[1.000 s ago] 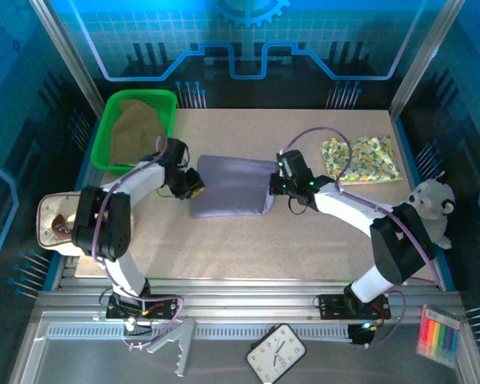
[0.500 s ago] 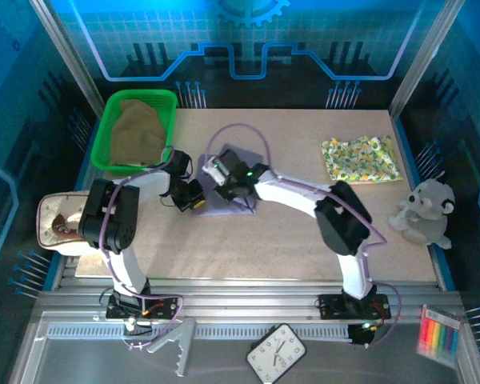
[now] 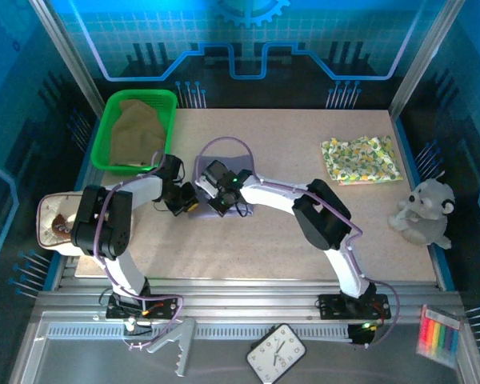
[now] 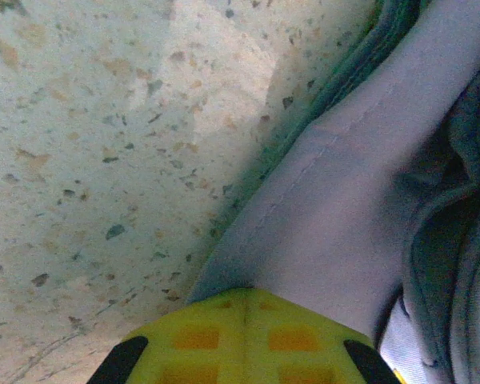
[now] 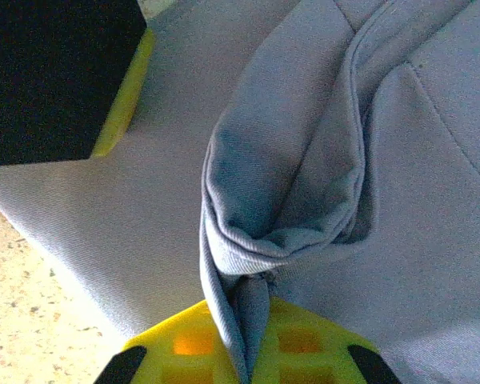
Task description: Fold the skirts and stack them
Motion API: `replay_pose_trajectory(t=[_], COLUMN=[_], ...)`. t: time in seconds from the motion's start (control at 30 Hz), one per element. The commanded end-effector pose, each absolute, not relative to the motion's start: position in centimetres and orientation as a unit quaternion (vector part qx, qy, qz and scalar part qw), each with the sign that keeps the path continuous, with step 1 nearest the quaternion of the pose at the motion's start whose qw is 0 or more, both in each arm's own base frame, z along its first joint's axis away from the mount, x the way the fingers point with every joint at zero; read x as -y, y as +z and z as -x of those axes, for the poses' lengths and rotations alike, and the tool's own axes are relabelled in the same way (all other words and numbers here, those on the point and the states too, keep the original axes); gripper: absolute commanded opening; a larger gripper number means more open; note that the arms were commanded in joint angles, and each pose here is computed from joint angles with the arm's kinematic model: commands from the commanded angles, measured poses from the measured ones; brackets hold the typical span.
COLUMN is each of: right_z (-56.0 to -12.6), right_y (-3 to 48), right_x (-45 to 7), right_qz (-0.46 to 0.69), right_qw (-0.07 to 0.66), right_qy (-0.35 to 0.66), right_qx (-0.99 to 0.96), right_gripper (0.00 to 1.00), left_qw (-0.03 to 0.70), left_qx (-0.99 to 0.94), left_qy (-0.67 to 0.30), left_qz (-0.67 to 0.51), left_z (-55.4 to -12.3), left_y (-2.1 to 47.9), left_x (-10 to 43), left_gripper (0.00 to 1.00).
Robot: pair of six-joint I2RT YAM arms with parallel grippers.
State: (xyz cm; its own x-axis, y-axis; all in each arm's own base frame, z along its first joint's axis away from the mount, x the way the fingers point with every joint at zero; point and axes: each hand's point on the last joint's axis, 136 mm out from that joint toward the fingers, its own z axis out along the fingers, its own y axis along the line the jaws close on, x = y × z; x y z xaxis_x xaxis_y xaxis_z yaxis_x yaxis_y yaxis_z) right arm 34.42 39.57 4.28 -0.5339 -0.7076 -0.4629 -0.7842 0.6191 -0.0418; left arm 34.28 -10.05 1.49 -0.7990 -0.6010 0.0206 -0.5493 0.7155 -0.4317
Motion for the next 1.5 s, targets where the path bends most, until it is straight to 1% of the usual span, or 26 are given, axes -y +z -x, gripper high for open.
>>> replay_pose_trajectory(t=[0.0,0.1,0.17,0.4,0.53,0.63,0.77,0.83,0.97,1.07,1.2,1.27,1.47], right_z=[-34.9,-35.1,-35.1,-35.2,-34.2,-33.7,-33.4,-33.6,-34.0,-34.6,-35.4,-35.5,-35.9], right_y=[9.2,10.5,10.4,4.8,4.5,4.9,4.8,4.7,5.2,6.1,8.6,9.2,5.7], right_x=[-40.9,-42.3,-43.1,-42.3,-42.5,-42.9,-43.0,-42.9,-43.2,-43.2,-43.5,-44.0,-44.1], right_qz=[0.398,0.387,0.382,0.349,0.351,0.358,0.358,0.352,0.336,0.319,0.291,0.28,0.239], right_qw=[0.249,0.252,0.248,0.195,0.175,0.167,0.161,0.16,0.162,0.171,0.19,0.196,0.172], right_qy=[0.152,0.19,0.205,0.186,0.207,0.225,0.231,0.233,0.247,0.255,0.278,0.295,0.282], right_qx=[-0.87,-0.867,-0.866,-0.897,-0.896,-0.891,-0.89,-0.892,-0.894,-0.896,-0.895,-0.893,-0.913], right_gripper=[0.0,0.0,0.0,0.0,0.0,0.0,0.01,0.01,0.01,0.01,0.0,0.01,0.01], left_qw=[0.018,0.027,0.031,0.042,0.053,0.069,0.103,0.099,0.063,0.047,0.034,0.036,0.04], left_qx=[-0.923,-0.92,-0.92,-0.919,-0.913,-0.91,-0.912,-0.916,-0.917,-0.915,-0.915,-0.915,-0.915], left_qy=[-0.2,-0.212,-0.214,-0.223,-0.236,-0.237,-0.204,-0.192,-0.201,-0.209,-0.217,-0.218,-0.218], left_qz=[0.328,0.328,0.326,0.323,0.328,0.334,0.339,0.338,0.34,0.341,0.339,0.339,0.336], left_z=[-32.1,-32.6,-32.9,-33.2,-33.4,-33.4,-33.1,-32.9,-32.8,-32.8,-32.7,-32.7,-32.8], left_y=[-1.0,-0.3,0.2,1.6,3.2,4.9,6.0,5.3,2.9,1.6,1.0,1.1,1.7], left_x=[9.7,9.9,10.0,10.0,9.6,8.7,6.6,6.2,7.0,7.5,8.1,8.1,8.0], left_gripper=[0.0,0.0,0.0,0.0,0.12,0.18,0.2,0.2,0.13,0.11,0.07,0.07,0.07])
